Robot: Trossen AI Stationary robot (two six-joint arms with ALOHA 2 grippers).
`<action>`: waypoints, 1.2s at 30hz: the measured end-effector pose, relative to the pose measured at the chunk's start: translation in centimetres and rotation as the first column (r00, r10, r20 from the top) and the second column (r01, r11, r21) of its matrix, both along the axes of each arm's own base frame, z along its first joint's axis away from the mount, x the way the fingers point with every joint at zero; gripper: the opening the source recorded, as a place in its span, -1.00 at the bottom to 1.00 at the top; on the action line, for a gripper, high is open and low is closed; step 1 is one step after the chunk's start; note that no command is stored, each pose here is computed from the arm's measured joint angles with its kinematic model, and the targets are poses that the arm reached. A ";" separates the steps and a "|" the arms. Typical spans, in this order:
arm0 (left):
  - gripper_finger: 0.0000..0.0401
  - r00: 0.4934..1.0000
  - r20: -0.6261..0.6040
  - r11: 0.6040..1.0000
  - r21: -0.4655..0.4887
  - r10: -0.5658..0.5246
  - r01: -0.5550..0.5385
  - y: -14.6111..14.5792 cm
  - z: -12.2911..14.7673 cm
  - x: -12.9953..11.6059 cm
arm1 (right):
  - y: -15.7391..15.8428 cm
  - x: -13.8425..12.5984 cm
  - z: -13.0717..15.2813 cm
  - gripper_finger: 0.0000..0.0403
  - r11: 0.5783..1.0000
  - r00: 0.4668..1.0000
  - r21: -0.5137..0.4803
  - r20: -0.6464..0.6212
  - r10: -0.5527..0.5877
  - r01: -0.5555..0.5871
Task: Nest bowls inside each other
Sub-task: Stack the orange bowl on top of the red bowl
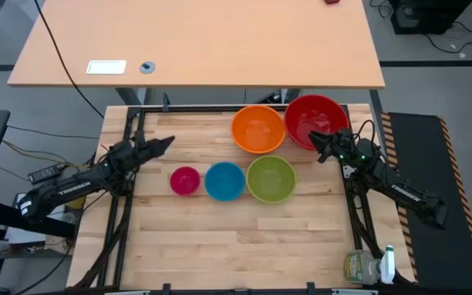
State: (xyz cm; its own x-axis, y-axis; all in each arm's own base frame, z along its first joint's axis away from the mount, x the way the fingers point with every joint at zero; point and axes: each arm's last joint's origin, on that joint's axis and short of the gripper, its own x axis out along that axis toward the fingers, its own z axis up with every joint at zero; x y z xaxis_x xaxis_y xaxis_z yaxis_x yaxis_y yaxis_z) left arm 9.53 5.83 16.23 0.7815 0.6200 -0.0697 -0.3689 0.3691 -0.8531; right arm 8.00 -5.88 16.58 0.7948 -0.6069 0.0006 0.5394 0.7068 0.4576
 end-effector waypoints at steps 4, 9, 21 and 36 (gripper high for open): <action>-0.42 0.994 0.108 1.000 0.001 0.018 -0.019 0.1 0.8 0.0 | 0.0 0.0 0.0 -0.29 1.000 1.000 0.000 0.000 0.000 0.000; -0.42 0.958 0.284 0.997 0.057 0.037 -0.056 0.0 2.6 -0.2 | 0.0 0.0 0.2 -0.29 1.000 1.000 -0.009 0.014 -0.002 0.003; -0.42 0.854 0.520 0.978 0.175 0.002 -0.109 -0.4 5.2 -1.1 | 0.3 -0.8 3.8 -0.29 1.000 0.866 0.002 0.499 0.004 -0.006; -0.42 0.867 0.475 0.965 0.123 0.148 -0.233 0.2 4.8 -0.8 | -0.1 1.5 8.1 -0.40 0.975 0.959 0.149 0.258 0.121 -0.163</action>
State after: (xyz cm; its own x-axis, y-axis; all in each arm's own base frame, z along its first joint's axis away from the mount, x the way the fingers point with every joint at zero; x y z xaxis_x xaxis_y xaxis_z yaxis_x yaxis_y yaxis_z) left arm 8.72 6.05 21.05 0.5644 0.7292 0.3870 -0.0305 0.4869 -0.8729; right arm 9.50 -5.94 24.73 0.8606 -0.4961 0.1147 0.2954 0.6698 0.6813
